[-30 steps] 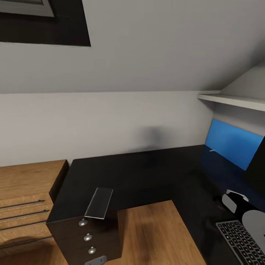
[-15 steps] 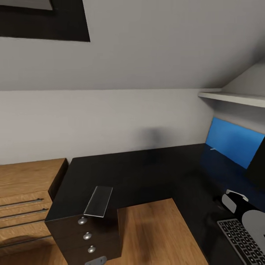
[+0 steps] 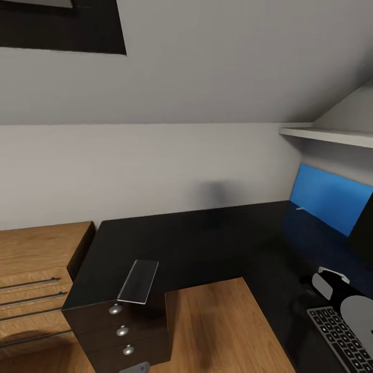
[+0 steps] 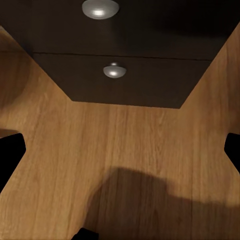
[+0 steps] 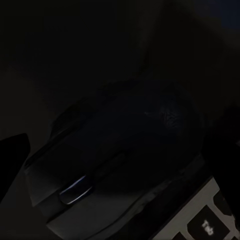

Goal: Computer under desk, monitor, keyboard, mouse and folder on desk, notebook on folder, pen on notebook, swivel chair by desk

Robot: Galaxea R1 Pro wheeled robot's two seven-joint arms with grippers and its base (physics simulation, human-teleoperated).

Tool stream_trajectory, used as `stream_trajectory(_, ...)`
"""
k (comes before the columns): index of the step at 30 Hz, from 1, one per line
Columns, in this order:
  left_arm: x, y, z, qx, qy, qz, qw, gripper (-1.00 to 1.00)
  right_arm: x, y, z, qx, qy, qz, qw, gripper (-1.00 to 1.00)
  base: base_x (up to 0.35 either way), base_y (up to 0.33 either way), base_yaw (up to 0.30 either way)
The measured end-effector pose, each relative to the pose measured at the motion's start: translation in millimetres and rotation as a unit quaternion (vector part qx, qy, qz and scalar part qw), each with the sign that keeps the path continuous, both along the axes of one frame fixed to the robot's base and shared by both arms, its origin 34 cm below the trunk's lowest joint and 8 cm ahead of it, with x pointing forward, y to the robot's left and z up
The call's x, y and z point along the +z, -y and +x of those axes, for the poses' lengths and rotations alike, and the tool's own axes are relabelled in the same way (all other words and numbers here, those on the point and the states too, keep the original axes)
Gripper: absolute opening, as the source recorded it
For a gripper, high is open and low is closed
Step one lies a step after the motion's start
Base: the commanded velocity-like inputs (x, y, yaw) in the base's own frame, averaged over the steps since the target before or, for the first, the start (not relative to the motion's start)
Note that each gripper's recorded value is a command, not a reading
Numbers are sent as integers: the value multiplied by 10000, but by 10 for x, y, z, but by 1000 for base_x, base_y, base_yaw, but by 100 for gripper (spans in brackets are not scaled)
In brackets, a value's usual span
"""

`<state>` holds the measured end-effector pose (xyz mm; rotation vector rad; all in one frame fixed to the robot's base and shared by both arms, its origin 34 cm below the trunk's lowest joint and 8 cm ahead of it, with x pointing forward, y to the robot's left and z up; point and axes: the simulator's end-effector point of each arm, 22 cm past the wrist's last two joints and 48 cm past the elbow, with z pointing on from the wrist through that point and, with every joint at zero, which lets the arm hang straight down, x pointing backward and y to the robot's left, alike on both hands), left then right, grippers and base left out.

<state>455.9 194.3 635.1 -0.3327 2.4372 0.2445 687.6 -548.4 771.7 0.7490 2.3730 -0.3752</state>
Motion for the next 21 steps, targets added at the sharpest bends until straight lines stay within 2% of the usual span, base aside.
stream_trajectory(9, 0, 0, 0, 0, -1, 1, 10000, 100, -2, 11, -11, 6, -34, -42, 10000, -100, 0, 0, 0)
stream_trajectory(10, 0, 0, 0, 0, -1, 1, 10000, 100, -3, 11, -12, 5, -35, -41, 10000, 100, 0, 0, 0)
stream_trajectory(21, -13, -14, -8, -2, -10, 19, 10000, 100, 0, 1, -4, 17, -28, -49, 10000, 100, 0, 0, 0)
